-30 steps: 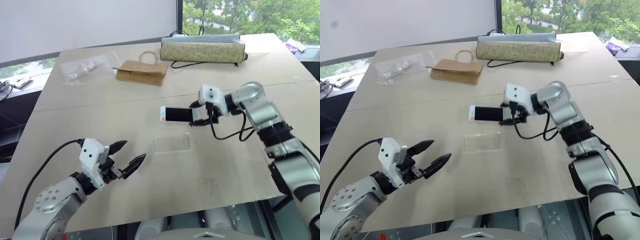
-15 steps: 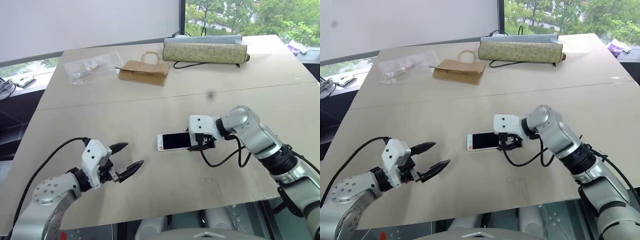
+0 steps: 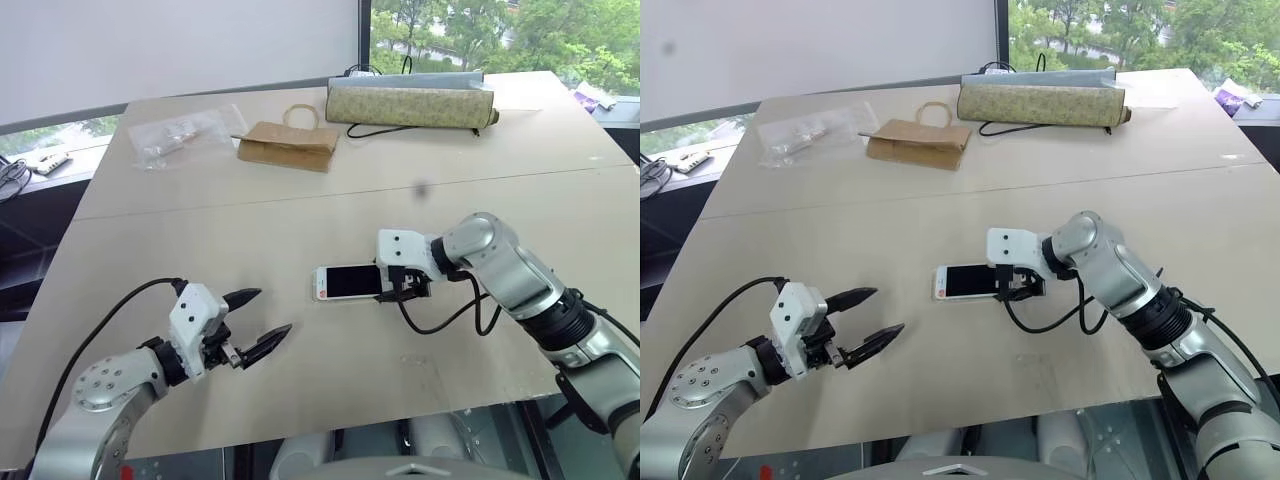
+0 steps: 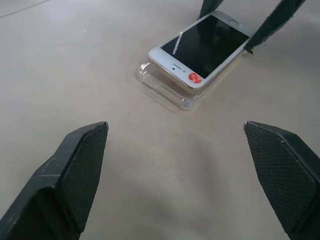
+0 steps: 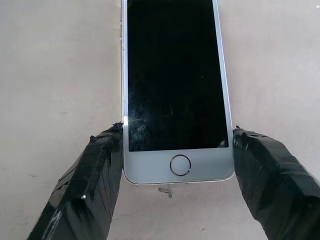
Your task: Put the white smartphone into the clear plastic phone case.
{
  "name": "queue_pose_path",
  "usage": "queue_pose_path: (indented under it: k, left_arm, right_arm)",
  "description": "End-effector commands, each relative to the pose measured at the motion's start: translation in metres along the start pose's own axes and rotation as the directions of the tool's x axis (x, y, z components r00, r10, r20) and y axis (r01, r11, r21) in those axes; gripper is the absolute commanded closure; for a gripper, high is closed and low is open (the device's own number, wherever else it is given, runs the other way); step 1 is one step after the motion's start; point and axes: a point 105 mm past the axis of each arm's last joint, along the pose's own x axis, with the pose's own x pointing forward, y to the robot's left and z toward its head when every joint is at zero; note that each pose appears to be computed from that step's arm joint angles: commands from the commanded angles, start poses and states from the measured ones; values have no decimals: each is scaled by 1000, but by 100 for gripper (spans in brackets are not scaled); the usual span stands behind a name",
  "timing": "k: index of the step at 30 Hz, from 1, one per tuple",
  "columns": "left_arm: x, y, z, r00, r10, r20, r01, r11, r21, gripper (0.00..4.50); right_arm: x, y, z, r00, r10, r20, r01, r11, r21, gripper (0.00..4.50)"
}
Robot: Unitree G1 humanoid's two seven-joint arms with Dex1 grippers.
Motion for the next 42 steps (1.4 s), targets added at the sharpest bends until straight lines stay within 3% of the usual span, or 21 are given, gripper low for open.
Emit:
queue_pose_path:
  k: [1,19,22,26,33,40,42]
  left_arm:
    - [2,-4,10,999,-3,32,2,999,40,0]
    - [6,-8,16,999,-14,42,13,999,42,0]
    - [6,-8,17,999,-23,42,21,999,43,0]
    - [6,-9,16,998,-45,36,43,998,43,0]
    - [4,-8,17,992,-108,60,105,994,43,0]
    - [5,1,14,989,-142,46,140,989,39,0]
    - [5,2,13,988,-145,45,144,989,39,52]
  right_arm:
    - [2,3,1,1000,19,-14,-19,1000,0,155]
    - [-1,10,-3,993,68,-93,-76,993,-87,155]
    - [-3,9,-1,994,66,-86,-74,993,-90,7]
    - [-8,7,1,996,55,-72,-61,995,-81,7]
    - [-32,8,11,999,28,25,-28,1000,3,7]
    - [-53,10,20,977,-60,205,38,993,112,7]
    - [-54,14,22,970,-66,235,36,991,132,0]
